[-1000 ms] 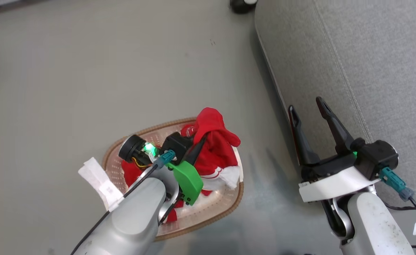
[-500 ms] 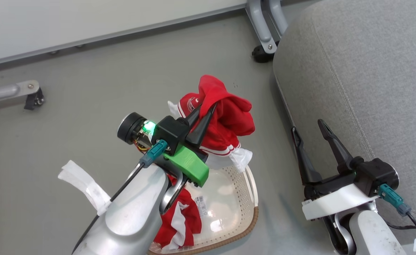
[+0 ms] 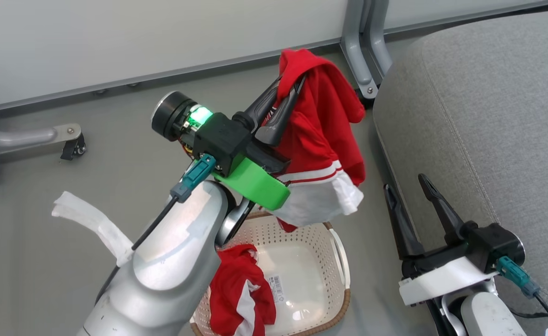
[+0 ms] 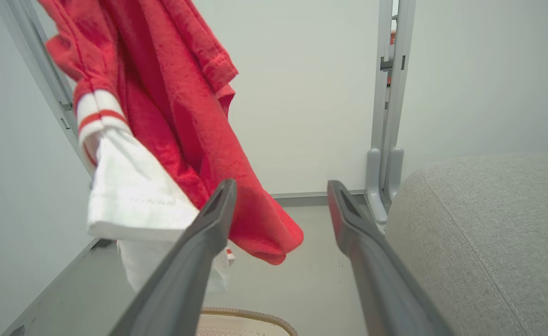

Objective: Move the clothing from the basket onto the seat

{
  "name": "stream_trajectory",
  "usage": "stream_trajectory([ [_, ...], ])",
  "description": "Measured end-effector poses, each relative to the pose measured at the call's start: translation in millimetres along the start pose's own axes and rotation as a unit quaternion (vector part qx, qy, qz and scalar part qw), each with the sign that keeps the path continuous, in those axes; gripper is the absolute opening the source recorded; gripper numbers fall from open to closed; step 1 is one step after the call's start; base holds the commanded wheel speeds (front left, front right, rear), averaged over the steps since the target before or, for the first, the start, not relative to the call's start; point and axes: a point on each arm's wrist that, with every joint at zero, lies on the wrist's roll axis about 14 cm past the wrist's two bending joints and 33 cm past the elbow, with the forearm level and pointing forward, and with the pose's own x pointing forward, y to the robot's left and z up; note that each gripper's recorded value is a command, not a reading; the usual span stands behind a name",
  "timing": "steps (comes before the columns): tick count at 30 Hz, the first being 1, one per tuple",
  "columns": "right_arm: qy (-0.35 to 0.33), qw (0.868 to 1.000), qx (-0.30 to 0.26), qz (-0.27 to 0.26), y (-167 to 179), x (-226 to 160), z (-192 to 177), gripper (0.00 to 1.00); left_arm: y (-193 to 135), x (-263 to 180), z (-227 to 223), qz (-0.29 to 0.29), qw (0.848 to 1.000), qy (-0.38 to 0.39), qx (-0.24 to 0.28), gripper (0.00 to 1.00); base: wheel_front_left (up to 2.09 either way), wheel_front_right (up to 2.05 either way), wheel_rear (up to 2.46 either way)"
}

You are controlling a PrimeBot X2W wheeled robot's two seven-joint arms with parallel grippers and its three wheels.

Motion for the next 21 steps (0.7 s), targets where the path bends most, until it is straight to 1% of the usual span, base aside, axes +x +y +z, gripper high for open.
stream_trajectory([
  [7,-0.008,1.000,0.004,0.010,8.7,-4.8,6.6,1.00,-6.6,2.8,18.0,-0.010,1.000,-0.015,0.014,0.00,0.00,0.00,0.00],
  [13,-0.040,0.999,0.003,0.024,18.1,-2.9,27.1,1.00,-11.1,2.6,19.7,-0.013,1.000,-0.014,0.014,0.00,0.00,0.00,0.00],
  [21,-0.072,0.993,0.002,0.094,62.5,7.4,46.1,1.00,-11.9,-0.9,17.6,-0.009,1.000,-0.009,0.013,0.00,0.00,0.00,0.00],
])
